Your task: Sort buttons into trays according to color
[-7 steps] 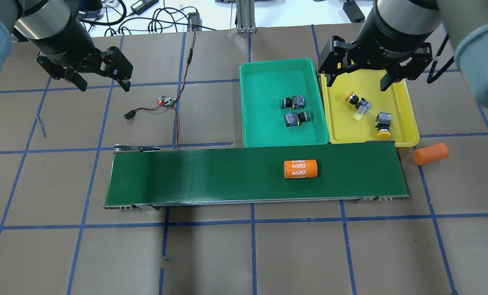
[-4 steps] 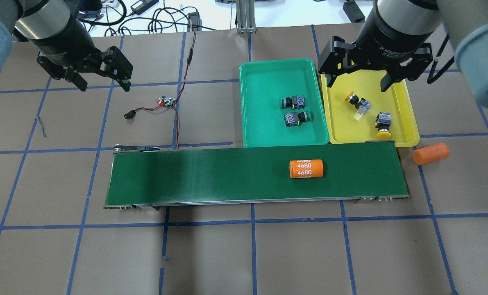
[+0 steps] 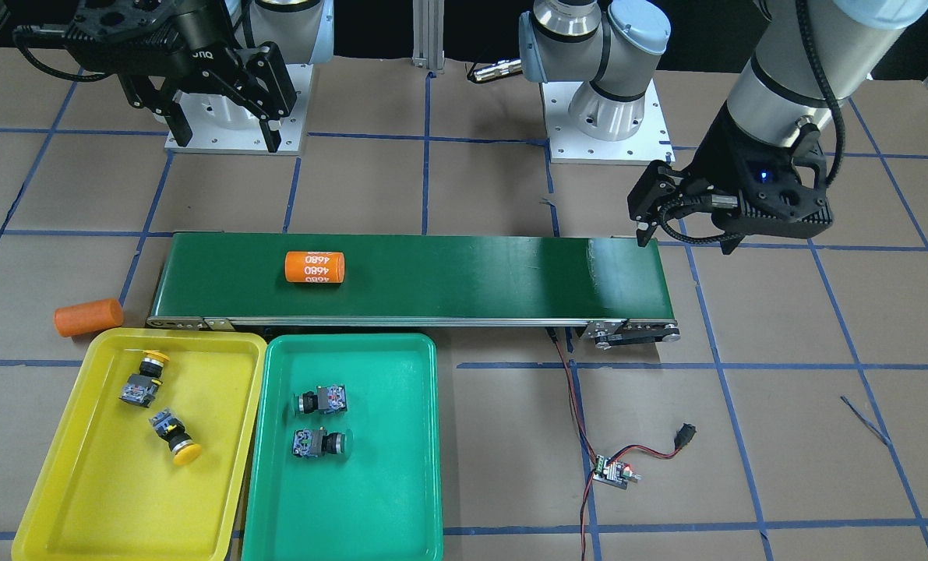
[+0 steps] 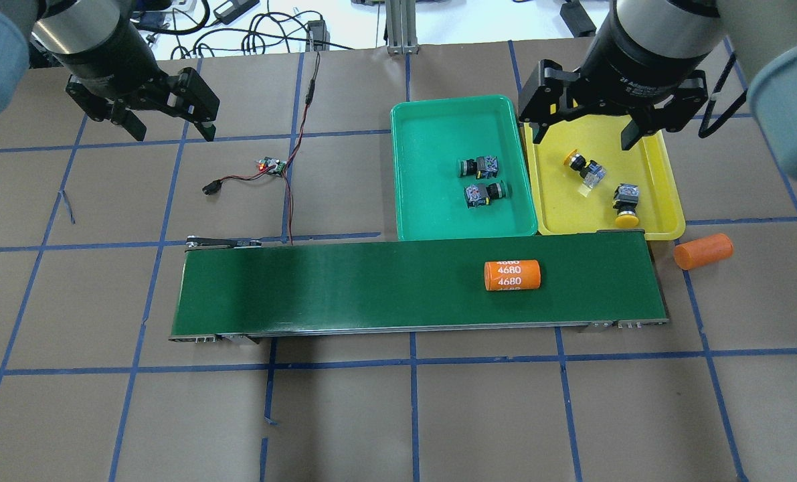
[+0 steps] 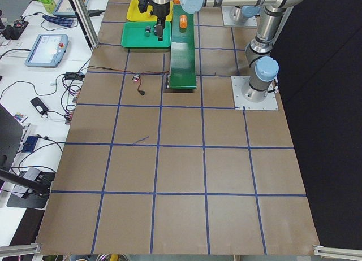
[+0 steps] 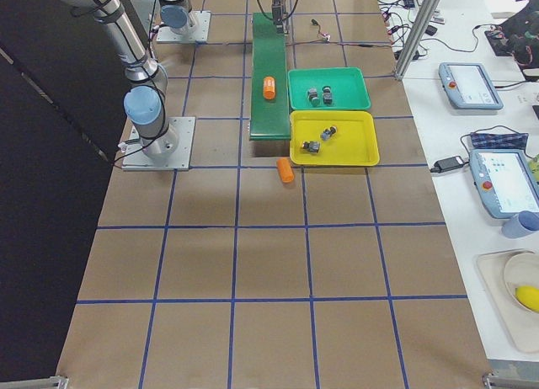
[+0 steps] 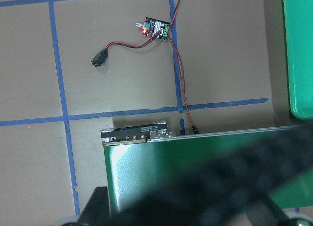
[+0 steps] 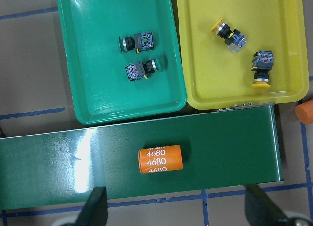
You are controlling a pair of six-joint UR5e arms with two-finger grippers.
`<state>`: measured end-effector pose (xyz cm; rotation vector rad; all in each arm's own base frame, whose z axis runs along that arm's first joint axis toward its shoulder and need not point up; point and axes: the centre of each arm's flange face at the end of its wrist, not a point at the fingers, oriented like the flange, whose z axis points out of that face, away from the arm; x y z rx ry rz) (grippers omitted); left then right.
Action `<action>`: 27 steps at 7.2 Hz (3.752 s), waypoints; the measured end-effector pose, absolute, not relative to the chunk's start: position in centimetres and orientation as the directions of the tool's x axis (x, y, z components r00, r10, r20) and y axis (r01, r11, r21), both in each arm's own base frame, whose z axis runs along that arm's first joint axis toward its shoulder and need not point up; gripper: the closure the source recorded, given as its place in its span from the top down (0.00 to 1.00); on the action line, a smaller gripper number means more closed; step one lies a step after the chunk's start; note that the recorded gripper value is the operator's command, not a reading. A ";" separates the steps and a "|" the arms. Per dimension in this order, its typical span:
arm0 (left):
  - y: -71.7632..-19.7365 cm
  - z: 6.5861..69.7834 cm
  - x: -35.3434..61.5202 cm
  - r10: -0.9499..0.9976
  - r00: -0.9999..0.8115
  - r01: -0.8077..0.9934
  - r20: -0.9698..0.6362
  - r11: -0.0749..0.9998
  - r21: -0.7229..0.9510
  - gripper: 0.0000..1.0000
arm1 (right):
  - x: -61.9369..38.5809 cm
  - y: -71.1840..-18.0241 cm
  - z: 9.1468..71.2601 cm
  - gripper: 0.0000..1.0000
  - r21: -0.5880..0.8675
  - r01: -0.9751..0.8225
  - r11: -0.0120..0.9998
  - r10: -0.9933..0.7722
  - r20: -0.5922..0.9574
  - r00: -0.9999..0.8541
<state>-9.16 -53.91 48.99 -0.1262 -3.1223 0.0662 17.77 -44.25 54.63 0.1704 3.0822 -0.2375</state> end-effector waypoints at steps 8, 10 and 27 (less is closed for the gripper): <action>-53.1 50.5 -9.9 0.082 -0.997 0.081 0.010 0.996 -0.027 1.00 | 17.9 -44.0 54.8 1.00 -0.151 0.110 0.982 0.101 -0.064 -0.993; -53.1 50.6 -9.8 0.081 -0.997 0.081 0.008 0.996 -0.028 1.00 | 18.2 -43.7 55.0 1.00 -0.156 0.104 0.982 0.095 -0.065 -0.993; -53.0 50.7 -9.8 0.081 -0.997 0.080 0.011 0.996 -0.029 1.00 | 19.0 -42.9 55.4 1.00 -0.166 0.083 0.983 0.075 -0.056 -0.996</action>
